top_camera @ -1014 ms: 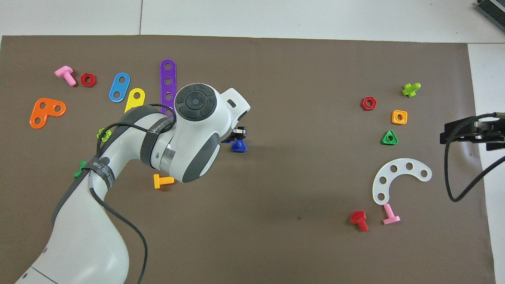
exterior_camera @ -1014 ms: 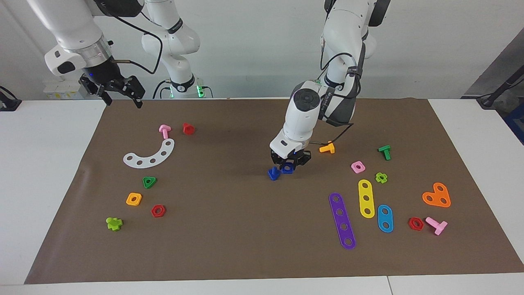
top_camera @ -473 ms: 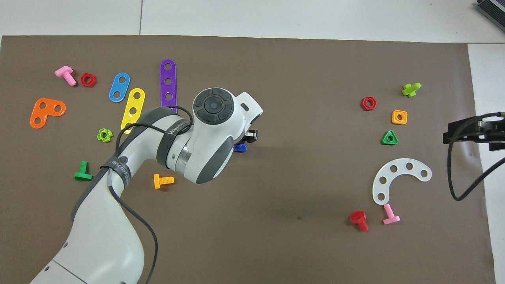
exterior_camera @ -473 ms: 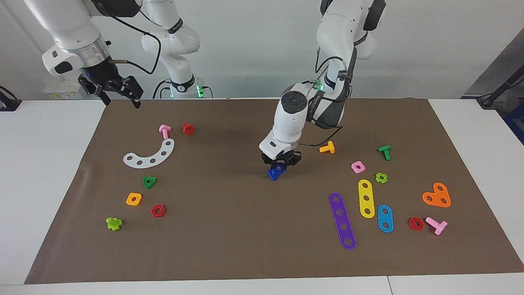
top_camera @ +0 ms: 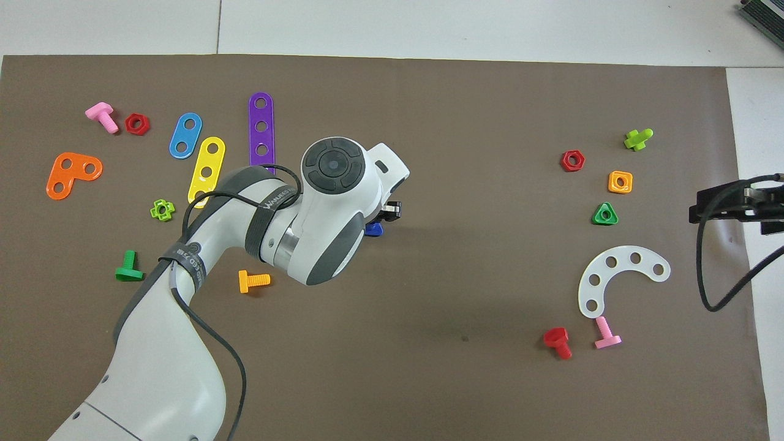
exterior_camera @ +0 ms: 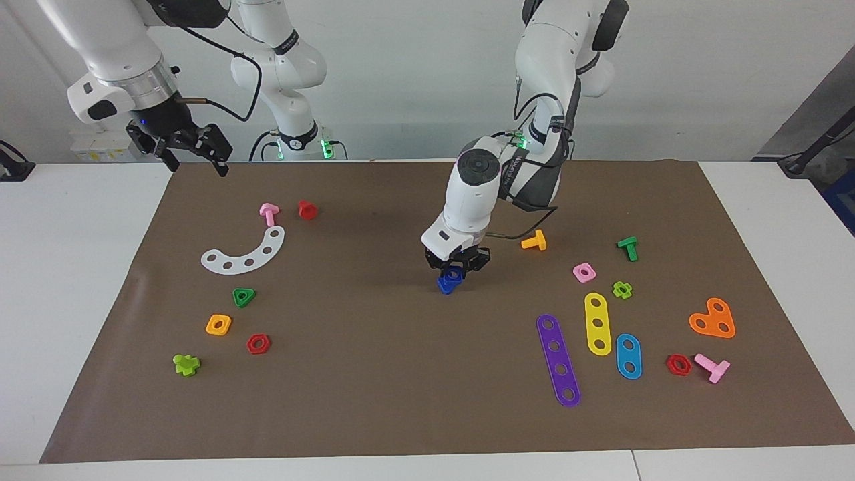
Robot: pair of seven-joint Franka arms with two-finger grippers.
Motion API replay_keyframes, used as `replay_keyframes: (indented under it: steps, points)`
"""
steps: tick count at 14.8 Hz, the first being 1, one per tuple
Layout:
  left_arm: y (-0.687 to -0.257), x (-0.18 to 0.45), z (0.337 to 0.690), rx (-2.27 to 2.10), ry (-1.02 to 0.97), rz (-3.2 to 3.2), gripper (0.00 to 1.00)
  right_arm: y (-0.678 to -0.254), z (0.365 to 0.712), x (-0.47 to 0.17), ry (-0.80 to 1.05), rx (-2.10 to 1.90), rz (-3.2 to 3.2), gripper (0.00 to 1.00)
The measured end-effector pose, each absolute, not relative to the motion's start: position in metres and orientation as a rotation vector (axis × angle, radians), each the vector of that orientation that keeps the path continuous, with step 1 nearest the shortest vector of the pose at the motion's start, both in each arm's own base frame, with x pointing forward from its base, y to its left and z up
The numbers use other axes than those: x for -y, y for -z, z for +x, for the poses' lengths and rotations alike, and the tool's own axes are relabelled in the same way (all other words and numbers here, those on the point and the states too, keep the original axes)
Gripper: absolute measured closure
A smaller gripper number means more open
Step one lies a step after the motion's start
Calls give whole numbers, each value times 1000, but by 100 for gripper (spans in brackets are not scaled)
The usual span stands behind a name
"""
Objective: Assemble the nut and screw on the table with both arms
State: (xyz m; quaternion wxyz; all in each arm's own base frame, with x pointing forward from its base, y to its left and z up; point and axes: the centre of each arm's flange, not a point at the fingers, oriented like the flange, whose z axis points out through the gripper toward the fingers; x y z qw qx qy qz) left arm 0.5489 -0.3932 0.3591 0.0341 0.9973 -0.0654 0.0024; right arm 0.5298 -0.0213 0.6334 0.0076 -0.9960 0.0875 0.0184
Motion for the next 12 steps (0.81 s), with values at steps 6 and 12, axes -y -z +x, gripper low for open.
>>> replay_keyframes:
  steps: [6,12]
  points:
    - [-353,394,550,197,-12,3065,54,-635,529,13,-54,-249,-3115,0]
    - [-350,395,550,199,-6,3066,54,-635,529,13,-53,-249,-3115,0]
